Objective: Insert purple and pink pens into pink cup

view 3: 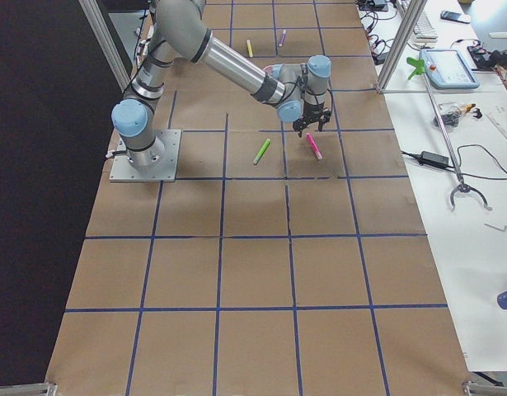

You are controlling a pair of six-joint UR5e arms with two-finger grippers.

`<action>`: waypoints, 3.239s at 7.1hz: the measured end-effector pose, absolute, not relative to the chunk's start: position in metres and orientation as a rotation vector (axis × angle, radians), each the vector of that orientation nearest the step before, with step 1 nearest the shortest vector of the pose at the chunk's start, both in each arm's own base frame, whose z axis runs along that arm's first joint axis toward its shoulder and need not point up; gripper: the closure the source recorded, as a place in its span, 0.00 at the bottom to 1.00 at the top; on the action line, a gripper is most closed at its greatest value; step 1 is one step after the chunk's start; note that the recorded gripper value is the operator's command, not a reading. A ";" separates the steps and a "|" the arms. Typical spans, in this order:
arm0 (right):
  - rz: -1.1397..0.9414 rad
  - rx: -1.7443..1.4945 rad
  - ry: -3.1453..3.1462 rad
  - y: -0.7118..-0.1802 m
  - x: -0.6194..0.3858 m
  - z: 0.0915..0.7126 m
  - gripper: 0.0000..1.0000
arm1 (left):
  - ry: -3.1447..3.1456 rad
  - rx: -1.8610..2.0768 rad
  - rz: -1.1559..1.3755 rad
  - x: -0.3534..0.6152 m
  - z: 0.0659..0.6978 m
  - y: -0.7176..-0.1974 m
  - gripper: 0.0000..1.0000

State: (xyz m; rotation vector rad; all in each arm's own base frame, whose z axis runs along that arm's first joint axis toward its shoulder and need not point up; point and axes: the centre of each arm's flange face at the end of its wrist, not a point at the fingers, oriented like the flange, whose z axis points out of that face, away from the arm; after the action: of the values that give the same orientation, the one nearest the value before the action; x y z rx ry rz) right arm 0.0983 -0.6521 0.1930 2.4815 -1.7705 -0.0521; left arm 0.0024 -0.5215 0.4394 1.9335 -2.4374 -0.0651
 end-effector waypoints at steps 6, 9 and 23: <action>-0.032 2.457 -1.773 -0.662 0.098 0.181 0.29 | -2.528 2.170 0.124 -0.023 0.332 -0.579 0.01; -0.033 2.450 -1.771 -0.662 0.097 0.181 0.58 | -2.518 2.315 0.453 -0.062 0.251 -0.615 0.01; -0.029 2.443 -1.774 -0.662 0.099 0.183 0.53 | -2.437 2.355 0.789 -0.085 0.149 -0.577 0.22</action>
State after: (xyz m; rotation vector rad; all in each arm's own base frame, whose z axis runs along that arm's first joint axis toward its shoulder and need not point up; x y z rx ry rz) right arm 0.0987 -0.6623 0.1826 2.4428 -1.7737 -0.0294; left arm -0.0852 -0.5773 0.1487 2.3545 -2.4374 0.7890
